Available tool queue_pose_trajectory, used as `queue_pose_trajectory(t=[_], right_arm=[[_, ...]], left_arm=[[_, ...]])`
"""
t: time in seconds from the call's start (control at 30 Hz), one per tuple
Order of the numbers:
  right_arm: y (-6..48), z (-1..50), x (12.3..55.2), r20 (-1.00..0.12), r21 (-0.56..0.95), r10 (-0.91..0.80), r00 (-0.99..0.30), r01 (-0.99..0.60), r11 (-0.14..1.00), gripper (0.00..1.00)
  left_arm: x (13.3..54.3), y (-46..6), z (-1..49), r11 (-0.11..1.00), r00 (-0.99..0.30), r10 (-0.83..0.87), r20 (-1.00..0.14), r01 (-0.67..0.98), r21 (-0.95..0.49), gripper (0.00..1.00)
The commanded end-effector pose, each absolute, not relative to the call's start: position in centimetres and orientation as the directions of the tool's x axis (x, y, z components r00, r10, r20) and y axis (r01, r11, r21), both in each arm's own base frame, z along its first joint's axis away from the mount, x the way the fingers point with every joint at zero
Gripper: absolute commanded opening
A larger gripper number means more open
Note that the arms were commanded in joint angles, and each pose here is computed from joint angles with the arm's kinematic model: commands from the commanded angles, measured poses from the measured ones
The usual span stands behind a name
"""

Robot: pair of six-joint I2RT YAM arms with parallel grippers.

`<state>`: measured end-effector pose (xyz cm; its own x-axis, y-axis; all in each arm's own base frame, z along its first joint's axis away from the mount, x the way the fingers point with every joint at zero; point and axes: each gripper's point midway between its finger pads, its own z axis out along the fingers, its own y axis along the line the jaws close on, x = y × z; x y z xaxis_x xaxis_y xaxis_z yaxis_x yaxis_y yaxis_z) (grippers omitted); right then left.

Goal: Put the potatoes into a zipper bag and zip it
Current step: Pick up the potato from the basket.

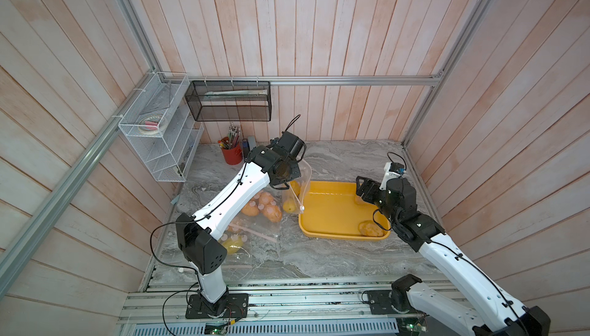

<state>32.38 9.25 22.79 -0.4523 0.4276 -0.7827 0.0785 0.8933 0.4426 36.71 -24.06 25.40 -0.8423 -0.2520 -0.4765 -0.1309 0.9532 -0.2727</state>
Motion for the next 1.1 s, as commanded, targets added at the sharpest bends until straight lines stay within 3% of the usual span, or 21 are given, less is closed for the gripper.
queue_pose_trajectory(t=[0.0, 0.17, 0.37, 1.07], right_arm=[[8.2, 18.1, 32.6, -0.721, 0.443, 0.44, -0.536, 0.133, 0.887, 0.83], [7.1, 13.9, 34.1, -0.674, 0.431, 0.466, -0.573, 0.208, 0.878, 0.9], [6.4, 10.1, 35.4, -0.594, 0.473, 0.527, -0.608, 0.266, 0.84, 0.9], [3.6, 5.1, 39.9, -0.557, 0.362, 0.604, -0.57, 0.488, 0.794, 0.9]], left_arm=[[36.7, -24.3, 26.2, 0.948, -0.836, -0.245, -0.49, -0.102, -0.3, 0.0], [36.6, -24.4, 26.4, 0.947, -0.835, -0.243, -0.494, -0.095, -0.306, 0.0], [36.5, -24.4, 26.7, 0.944, -0.831, -0.245, -0.5, -0.086, -0.32, 0.0], [36.2, -24.6, 27.0, 0.938, -0.831, -0.246, -0.5, -0.073, -0.34, 0.0]])
